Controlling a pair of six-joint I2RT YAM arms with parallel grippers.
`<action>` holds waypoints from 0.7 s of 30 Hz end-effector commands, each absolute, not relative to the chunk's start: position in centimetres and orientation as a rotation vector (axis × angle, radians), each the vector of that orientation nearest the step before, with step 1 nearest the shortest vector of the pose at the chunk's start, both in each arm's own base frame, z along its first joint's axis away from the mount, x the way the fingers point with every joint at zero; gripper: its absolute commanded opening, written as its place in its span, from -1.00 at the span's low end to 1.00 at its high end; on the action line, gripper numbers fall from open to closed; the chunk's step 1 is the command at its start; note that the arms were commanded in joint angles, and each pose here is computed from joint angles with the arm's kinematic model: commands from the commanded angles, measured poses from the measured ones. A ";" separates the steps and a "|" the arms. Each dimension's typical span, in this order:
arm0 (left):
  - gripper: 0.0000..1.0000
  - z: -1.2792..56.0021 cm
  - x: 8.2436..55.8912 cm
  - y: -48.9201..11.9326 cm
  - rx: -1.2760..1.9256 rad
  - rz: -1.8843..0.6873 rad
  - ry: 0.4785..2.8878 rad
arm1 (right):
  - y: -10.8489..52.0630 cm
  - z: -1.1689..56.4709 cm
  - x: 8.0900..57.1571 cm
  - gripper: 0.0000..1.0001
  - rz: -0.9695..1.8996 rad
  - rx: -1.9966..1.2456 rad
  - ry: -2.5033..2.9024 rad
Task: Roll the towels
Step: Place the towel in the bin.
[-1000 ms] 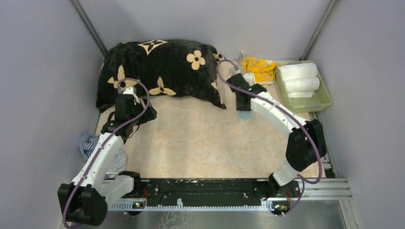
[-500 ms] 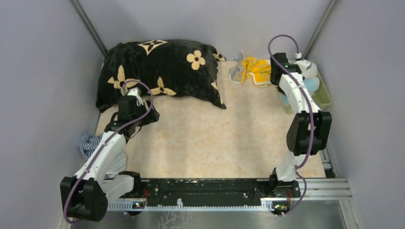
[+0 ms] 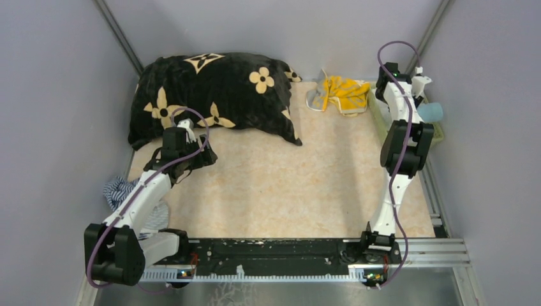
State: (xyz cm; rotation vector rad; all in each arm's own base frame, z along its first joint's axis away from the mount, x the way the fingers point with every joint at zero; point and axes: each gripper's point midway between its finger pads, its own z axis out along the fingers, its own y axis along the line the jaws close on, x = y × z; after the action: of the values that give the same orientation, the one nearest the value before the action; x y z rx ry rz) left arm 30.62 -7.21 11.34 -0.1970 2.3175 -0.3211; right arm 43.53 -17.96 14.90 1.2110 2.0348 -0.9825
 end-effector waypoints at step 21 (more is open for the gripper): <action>0.61 10.9 29.6 -6.9 -0.213 -0.310 2.356 | -15.5 5.5 49.4 -0.97 -0.464 1.307 2.146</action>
State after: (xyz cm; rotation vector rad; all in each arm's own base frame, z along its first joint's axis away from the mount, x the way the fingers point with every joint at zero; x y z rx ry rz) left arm 29.74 -7.06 10.62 -0.2005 2.3631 -0.3104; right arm 46.45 -15.96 4.84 1.3136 2.1985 -0.6757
